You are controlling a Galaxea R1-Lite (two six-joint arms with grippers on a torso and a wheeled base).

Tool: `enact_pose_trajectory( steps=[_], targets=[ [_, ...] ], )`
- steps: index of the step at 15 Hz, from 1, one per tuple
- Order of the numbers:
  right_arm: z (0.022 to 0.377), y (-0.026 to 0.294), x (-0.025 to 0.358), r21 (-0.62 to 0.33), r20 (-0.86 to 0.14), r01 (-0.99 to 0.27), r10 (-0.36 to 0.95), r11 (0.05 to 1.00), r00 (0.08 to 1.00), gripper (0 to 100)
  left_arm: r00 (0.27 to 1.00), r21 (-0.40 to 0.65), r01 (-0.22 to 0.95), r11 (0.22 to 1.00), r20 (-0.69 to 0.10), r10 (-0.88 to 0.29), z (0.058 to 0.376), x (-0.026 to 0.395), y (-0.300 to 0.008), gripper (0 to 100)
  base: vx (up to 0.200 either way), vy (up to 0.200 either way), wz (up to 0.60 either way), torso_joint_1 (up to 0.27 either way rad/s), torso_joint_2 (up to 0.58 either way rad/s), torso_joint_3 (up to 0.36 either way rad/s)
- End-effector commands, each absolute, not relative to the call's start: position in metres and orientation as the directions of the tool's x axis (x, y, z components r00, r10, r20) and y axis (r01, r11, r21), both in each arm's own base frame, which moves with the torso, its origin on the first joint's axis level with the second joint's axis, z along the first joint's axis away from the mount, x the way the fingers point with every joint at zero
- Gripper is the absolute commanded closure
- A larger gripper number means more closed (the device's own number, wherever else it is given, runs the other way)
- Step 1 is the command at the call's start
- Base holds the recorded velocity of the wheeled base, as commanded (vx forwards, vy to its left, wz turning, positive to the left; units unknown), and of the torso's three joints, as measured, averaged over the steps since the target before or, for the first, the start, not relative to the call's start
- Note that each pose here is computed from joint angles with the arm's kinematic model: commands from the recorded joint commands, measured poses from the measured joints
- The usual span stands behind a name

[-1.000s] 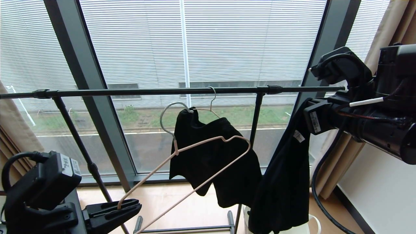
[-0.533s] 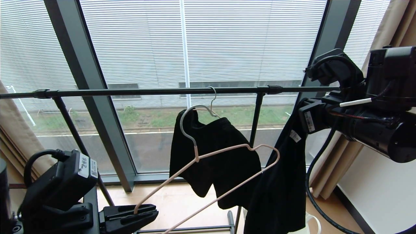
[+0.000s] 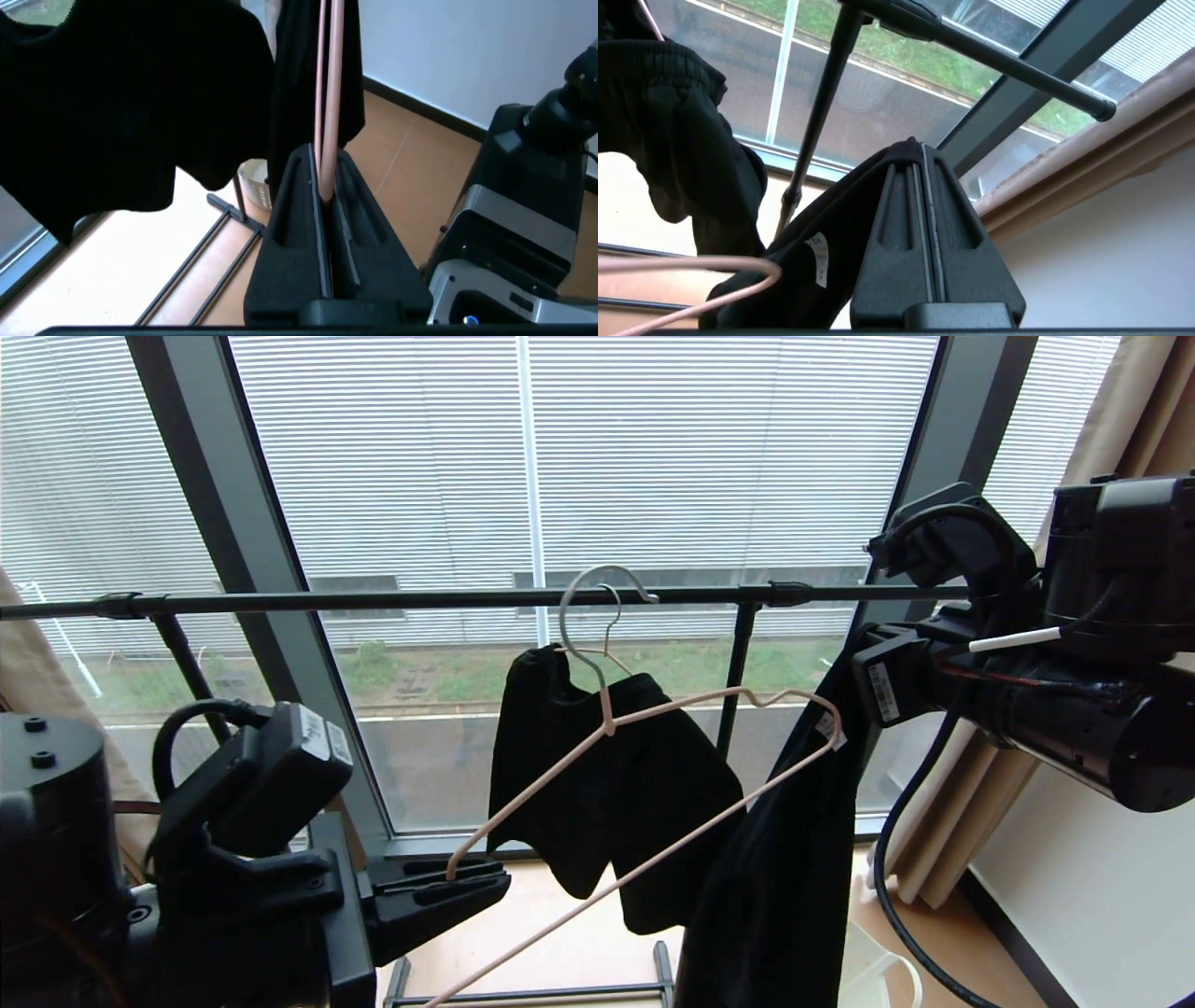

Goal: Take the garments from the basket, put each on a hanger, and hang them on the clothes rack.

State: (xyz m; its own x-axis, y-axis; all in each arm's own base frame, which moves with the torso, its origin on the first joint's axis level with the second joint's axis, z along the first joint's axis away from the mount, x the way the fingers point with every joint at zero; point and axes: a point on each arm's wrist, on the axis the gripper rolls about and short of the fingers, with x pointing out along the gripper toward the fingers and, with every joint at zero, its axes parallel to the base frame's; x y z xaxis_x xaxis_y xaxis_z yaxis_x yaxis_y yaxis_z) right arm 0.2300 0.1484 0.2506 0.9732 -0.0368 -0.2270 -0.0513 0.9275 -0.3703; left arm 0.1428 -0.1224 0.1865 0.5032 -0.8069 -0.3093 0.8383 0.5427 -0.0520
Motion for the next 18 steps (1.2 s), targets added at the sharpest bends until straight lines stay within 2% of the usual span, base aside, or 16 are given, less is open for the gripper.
enact_pose_trajectory(
  steps=[1,9,14,18],
  targets=[
    [0.251,0.149,0.229,-0.37,-0.226,-0.053,-0.034,0.927,0.974,100,0.49,-0.062,0.84,0.539,-0.338,-0.803,0.182,0.154,-0.133,100,0.0,0.0,0.0,0.0,0.0,0.0],
    [0.249,0.153,0.226,-0.372,-0.228,-0.064,-0.025,0.926,0.973,100,0.496,-0.062,0.839,0.541,-0.322,-0.806,0.189,0.169,-0.145,100,0.0,0.0,0.0,0.0,0.0,0.0],
    [0.243,0.162,0.24,-0.352,-0.179,-0.004,-0.063,0.936,0.982,100,0.475,-0.06,0.853,0.518,-0.322,-0.819,0.189,0.164,-0.149,100,0.0,0.0,0.0,0.0,0.0,0.0],
    [0.245,0.161,0.238,-0.35,-0.175,-0.003,-0.063,0.937,0.983,100,0.519,-0.053,0.826,0.561,-0.32,-0.793,0.189,0.174,-0.146,100,0.0,0.0,0.0,0.0,0.0,0.0]
  ],
)
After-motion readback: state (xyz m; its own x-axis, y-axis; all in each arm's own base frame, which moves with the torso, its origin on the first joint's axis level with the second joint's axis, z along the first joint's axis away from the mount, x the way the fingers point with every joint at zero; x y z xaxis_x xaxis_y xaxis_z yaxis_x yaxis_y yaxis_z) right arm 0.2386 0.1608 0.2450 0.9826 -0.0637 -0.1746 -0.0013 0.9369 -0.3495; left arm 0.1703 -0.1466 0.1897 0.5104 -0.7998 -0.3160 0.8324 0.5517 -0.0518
